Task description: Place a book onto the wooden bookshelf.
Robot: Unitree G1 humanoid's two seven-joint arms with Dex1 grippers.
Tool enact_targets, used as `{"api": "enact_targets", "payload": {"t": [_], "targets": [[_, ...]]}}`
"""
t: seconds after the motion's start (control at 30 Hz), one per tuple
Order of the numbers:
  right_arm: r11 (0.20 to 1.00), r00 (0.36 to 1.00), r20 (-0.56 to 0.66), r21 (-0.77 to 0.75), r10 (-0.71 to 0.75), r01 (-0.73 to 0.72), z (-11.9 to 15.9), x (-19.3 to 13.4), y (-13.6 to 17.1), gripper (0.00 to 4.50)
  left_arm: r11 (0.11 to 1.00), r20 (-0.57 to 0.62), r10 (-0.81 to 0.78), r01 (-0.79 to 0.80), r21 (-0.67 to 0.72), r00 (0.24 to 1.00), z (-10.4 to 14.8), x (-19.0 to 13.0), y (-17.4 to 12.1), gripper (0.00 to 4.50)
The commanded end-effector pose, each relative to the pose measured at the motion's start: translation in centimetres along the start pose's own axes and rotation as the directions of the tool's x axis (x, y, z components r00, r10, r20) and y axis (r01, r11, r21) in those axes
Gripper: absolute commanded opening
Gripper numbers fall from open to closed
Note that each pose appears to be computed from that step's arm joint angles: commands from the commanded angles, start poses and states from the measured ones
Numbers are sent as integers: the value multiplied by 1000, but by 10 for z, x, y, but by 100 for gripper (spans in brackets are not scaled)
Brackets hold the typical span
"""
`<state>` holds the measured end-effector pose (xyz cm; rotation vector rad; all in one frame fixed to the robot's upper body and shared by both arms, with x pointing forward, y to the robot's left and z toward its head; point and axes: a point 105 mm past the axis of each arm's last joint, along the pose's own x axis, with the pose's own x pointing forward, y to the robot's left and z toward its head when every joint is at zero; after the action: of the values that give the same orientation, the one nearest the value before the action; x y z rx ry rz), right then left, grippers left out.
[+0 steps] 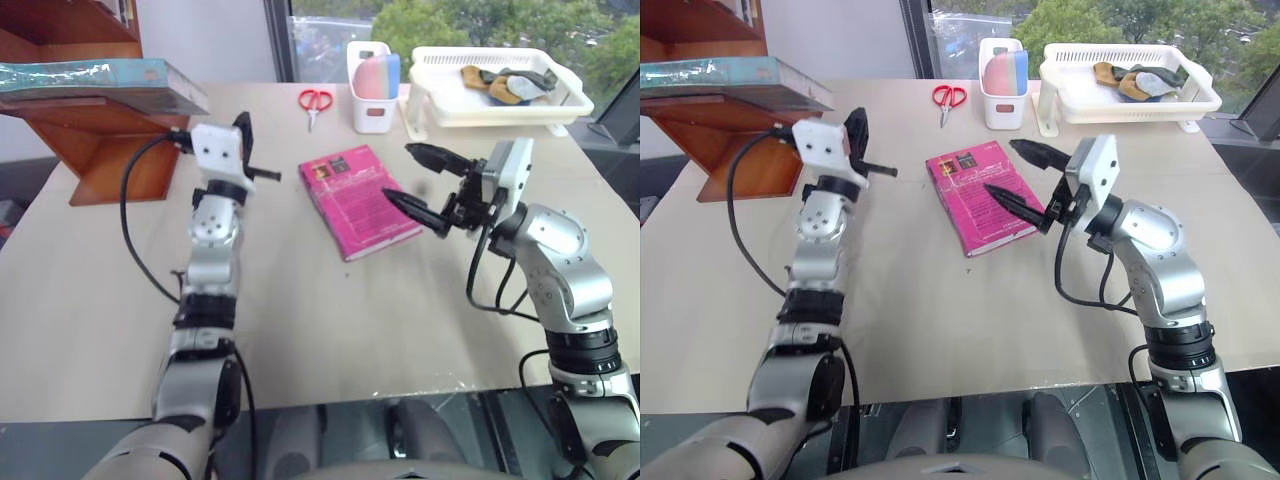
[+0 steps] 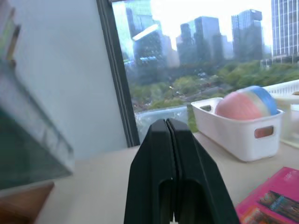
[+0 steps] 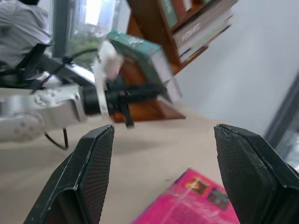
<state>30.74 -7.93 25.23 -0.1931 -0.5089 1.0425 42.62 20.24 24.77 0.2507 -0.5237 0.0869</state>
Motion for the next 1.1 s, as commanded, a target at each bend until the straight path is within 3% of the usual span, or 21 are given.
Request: {"api": "enact_targets", "payload": {"t": [0.03,0.3,0.43,0.57,0.6,0.7,0.8,0.83,0.9,0.97,1.03,1.07,1.1], "targets": [[997,992,116,-61,-45,52,28,8,-8,352,966,85,221,-230,116,971,21,20,33,3],[996,985,156,-49,-67,75,38,17,-8,352,859,198,444,-478,183,874,40,24,92,3],[997,986,155,-39,-59,66,37,19,-7,352,865,244,433,-476,160,868,47,21,92,3],[998,987,154,-32,-50,56,36,21,-7,352,972,249,209,-229,56,946,45,19,50,3],[998,988,148,-29,-45,49,34,21,-6,352,995,230,103,-104,-10,968,40,15,33,3],[999,995,100,-16,-26,28,24,20,-4,352,990,205,-120,131,-42,971,27,-10,4,3],[998,998,-15,16,-66,66,1,15,-7,352,933,211,-314,343,-114,926,21,-47,-9,3],[997,994,-76,34,-73,76,-12,10,-7,352,916,203,-352,381,-129,914,20,-59,-9,26],[996,971,-222,8,-87,92,-41,-10,-6,399,879,153,-425,447,-166,892,11,-83,-2,89],[998,950,-306,6,-58,62,-55,-31,3,450,859,97,-461,471,-200,882,6,-101,8,185],[996,933,-353,26,-70,85,-59,-52,6,450,846,31,-485,478,-235,874,2,-119,23,268],[993,901,-422,17,-97,115,-62,-79,7,450,847,-32,-495,474,-240,868,2,-137,40,319],[990,875,-469,6,-121,140,-62,-100,8,450,853,-96,-502,473,-222,859,2,-152,52,331]]}}
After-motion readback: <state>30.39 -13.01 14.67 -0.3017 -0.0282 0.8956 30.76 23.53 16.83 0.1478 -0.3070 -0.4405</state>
